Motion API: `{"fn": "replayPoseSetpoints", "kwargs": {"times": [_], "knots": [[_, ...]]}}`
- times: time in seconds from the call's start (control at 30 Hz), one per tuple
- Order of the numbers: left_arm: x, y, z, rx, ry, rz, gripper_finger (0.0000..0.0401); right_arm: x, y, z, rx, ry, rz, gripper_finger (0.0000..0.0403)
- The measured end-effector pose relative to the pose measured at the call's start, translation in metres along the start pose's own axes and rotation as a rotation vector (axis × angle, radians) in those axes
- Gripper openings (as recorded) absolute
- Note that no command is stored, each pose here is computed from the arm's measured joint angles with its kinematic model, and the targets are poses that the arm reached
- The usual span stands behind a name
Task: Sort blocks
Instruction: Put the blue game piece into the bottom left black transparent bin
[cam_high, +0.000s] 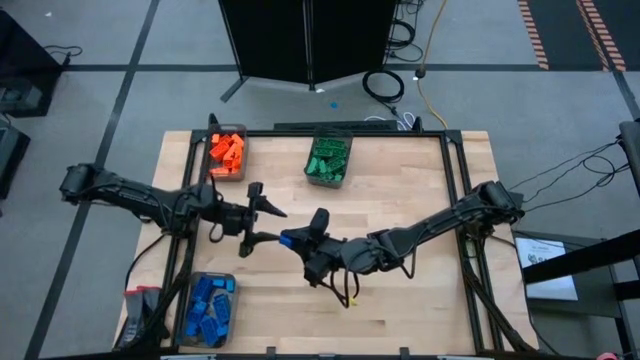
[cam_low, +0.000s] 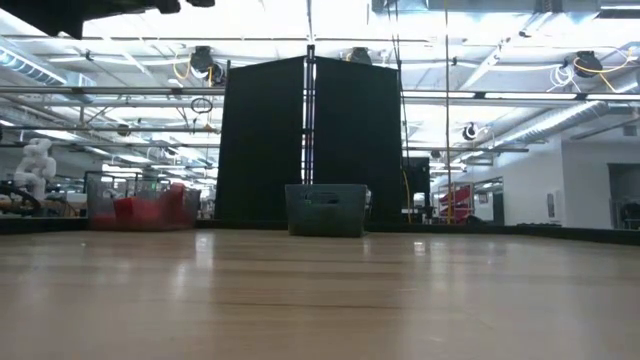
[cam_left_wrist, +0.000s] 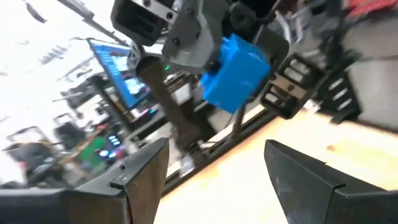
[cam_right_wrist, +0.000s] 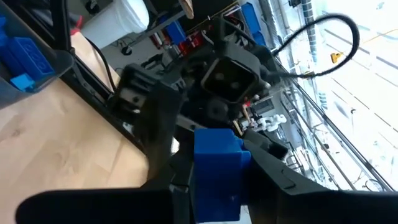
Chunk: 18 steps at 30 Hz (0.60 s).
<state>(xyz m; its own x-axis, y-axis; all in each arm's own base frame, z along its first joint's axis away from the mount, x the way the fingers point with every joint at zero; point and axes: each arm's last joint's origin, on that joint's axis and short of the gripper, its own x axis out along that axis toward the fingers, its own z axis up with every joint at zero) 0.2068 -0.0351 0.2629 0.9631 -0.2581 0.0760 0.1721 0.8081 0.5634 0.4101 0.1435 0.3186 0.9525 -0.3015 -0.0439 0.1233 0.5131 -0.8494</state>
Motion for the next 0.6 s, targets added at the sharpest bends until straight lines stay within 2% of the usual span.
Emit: {"fn": "replayPoseSetpoints", "kwargs": {"times": [0.1,0.17,0.33,0.47,0.6], "knots": [[0.001,-0.003,0.002,0.038,0.033,0.052,0.0265,0.002,-0.002,-0.003,0.006,0.008,-0.005,0.0075],[0.001,-0.004,0.003,-0.001,0.045,0.078,0.0265,0.003,-0.002,-0.004,0.01,0.011,-0.006,0.0075],[0.001,0.001,0.006,-0.363,-0.014,0.119,0.0265,0.003,-0.001,-0.004,-0.045,0.019,0.005,0.0075],[0.0,0.002,0.01,-0.651,-0.11,0.004,0.0265,0.0,0.004,-0.004,-0.107,0.031,0.044,0.0075],[0.001,-0.001,0.011,-0.834,-0.112,-0.115,0.0265,0.001,0.006,-0.006,-0.12,0.04,0.058,0.0075]]}}
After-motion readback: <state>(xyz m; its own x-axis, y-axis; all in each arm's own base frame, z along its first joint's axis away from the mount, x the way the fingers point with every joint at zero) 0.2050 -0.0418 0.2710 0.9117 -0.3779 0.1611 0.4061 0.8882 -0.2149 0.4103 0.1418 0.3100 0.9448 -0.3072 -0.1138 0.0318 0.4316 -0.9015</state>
